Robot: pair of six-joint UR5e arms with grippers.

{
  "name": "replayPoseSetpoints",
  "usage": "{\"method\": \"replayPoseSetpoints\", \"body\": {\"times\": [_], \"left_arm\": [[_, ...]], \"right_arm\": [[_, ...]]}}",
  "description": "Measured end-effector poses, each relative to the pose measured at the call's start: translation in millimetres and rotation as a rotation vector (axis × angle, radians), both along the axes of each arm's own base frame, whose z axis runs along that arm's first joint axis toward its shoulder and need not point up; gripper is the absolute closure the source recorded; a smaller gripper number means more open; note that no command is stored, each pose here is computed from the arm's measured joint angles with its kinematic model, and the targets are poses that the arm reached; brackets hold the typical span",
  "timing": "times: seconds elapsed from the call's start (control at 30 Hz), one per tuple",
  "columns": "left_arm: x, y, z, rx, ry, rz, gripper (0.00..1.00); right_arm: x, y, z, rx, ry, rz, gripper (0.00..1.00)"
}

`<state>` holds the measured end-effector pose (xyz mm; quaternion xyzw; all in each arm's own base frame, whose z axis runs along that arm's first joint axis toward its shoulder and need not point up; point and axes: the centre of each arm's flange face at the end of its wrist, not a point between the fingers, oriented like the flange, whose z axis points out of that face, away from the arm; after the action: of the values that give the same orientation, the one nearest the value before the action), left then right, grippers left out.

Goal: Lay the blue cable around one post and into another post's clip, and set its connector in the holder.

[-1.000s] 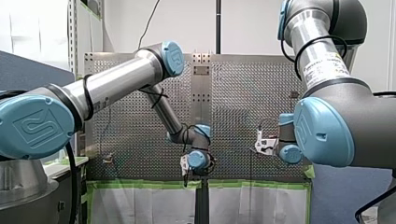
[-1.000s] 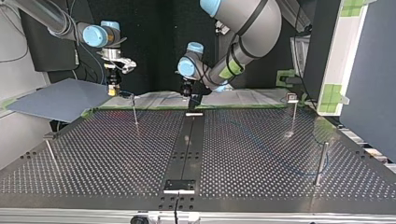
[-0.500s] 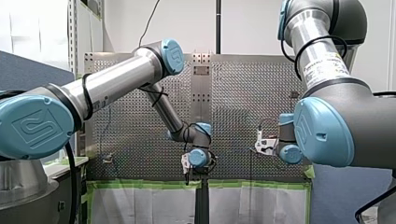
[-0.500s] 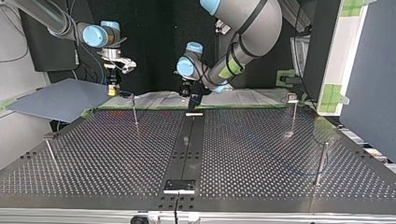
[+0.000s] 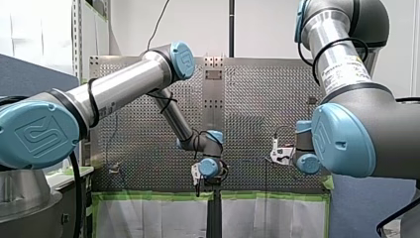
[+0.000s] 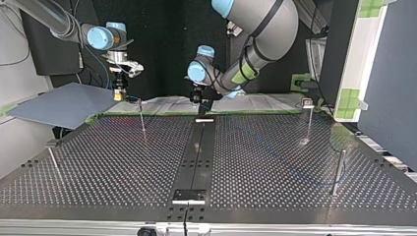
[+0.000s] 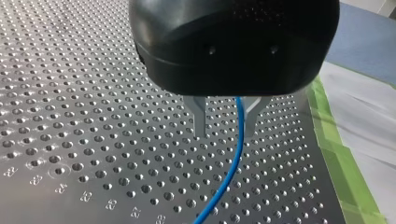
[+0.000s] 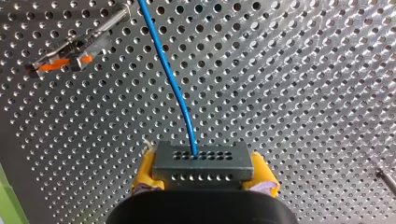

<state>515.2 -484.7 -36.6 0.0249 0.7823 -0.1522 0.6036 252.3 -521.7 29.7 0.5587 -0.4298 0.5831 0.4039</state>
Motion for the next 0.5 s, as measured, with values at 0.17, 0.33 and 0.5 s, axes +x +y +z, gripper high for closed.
{"method": "replayPoseSetpoints", "body": {"times": [0.17, 0.33, 0.5], "left_arm": [[2.6, 3.4, -0.3, -0.004, 0.005, 0.007, 0.63], [2.9, 4.0, -0.8, -0.01, 0.013, 0.001, 0.63], [2.4, 2.8, -1.0, -0.019, 0.019, -0.013, 0.69]], "right_arm": [[0.2, 0.0, 0.1, -0.001, 0.0, 0.0, 1.0], [0.2, 0.1, 0.0, -0.001, 0.0, 0.0, 1.0], [0.2, 0.1, 0.0, 0.0, 0.0, 0.0, 1.0]]}}
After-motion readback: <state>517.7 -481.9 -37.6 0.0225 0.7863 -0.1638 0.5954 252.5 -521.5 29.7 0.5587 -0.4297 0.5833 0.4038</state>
